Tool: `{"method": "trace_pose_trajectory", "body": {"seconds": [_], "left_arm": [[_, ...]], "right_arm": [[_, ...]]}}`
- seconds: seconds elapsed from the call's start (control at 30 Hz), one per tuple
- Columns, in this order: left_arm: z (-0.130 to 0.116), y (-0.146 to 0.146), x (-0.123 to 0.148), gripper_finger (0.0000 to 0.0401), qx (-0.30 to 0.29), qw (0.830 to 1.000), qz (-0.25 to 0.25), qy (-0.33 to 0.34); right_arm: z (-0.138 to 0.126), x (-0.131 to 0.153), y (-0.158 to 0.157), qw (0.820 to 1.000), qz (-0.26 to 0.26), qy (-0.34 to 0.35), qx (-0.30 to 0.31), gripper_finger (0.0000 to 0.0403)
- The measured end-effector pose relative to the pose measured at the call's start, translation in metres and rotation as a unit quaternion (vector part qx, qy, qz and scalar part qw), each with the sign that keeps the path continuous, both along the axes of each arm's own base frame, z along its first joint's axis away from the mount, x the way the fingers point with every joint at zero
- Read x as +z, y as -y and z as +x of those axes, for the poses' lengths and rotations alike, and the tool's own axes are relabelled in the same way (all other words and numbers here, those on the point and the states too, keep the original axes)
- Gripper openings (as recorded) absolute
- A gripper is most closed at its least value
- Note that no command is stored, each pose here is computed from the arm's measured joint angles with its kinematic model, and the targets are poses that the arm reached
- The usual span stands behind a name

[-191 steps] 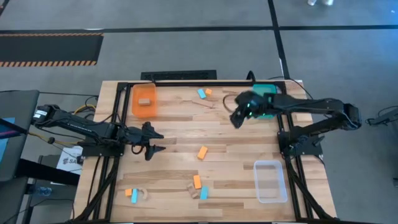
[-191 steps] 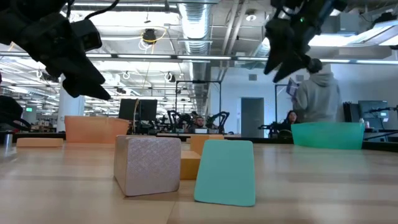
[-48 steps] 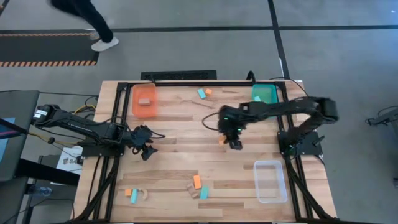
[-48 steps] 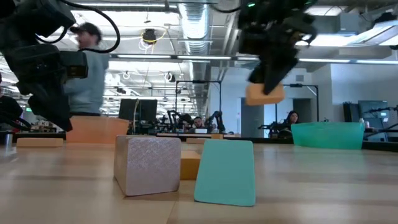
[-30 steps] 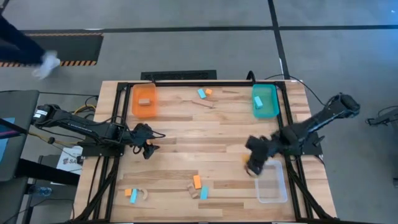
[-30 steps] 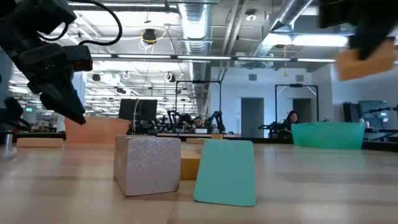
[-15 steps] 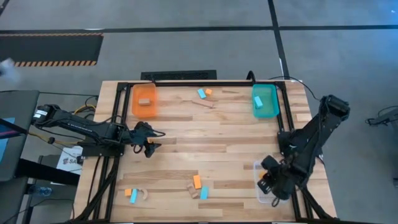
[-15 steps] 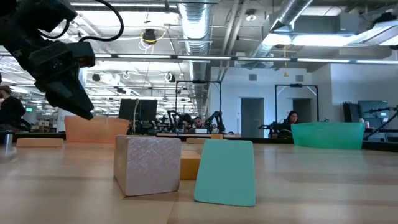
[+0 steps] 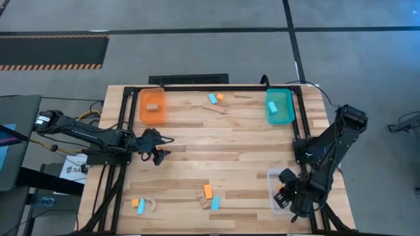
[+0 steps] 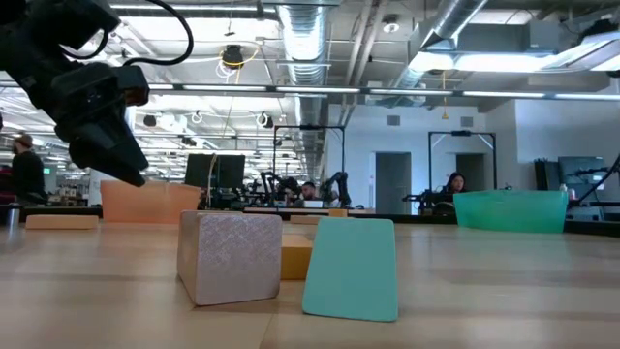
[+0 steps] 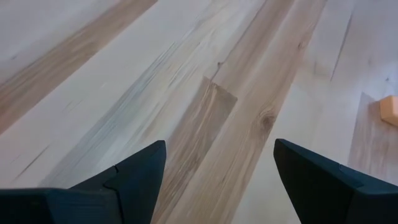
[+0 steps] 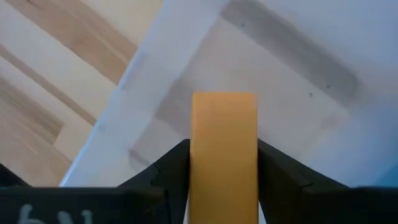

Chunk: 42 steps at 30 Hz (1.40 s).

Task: Sort & place blocks by color
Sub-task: Put the orange block into the white bin, then put the orange bin into the white bin

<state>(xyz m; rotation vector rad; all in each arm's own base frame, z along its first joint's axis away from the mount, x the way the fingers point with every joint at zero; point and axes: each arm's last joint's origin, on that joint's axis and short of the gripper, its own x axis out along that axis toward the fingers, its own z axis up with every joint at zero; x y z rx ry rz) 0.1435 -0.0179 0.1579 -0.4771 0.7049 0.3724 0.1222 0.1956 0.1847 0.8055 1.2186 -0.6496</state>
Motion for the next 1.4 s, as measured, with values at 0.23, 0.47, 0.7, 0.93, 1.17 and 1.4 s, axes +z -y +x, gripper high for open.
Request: {"method": "trace_pose_trajectory", "body": {"seconds": [0.23, 0.47, 0.7, 0.93, 1.17, 1.4], "left_arm": [[0.002, 0.000, 0.002, 0.0286, 0.000, 1.000, -0.003, 0.017], [0.002, 0.000, 0.002, 0.0286, -0.001, 1.000, -0.003, 0.017], [0.002, 0.001, 0.002, 0.0286, -0.006, 1.000, -0.007, 0.015], [-0.003, 0.003, -0.002, 0.0286, -0.040, 0.998, -0.042, -0.037], [-0.011, -0.001, 0.033, 0.0286, -0.008, 0.992, 0.007, -0.126], [-0.024, -0.002, 0.022, 0.0286, -0.031, 0.978, 0.016, -0.207]], "right_arm": [[-0.002, 0.008, 0.007, 1.000, -0.002, 0.000, -0.004, 0.0233], [-0.009, 0.028, 0.026, 1.000, 0.005, 0.007, -0.009, 0.0262], [-0.003, 0.045, 0.049, 0.996, -0.039, 0.085, 0.007, 0.0263], [0.026, 0.055, 0.067, 0.973, -0.126, 0.188, 0.041, 0.0261], [0.051, 0.058, 0.086, 0.965, -0.160, 0.190, 0.083, 0.0260], [0.068, 0.059, 0.105, 0.957, -0.195, 0.182, 0.115, 0.0260]]}}
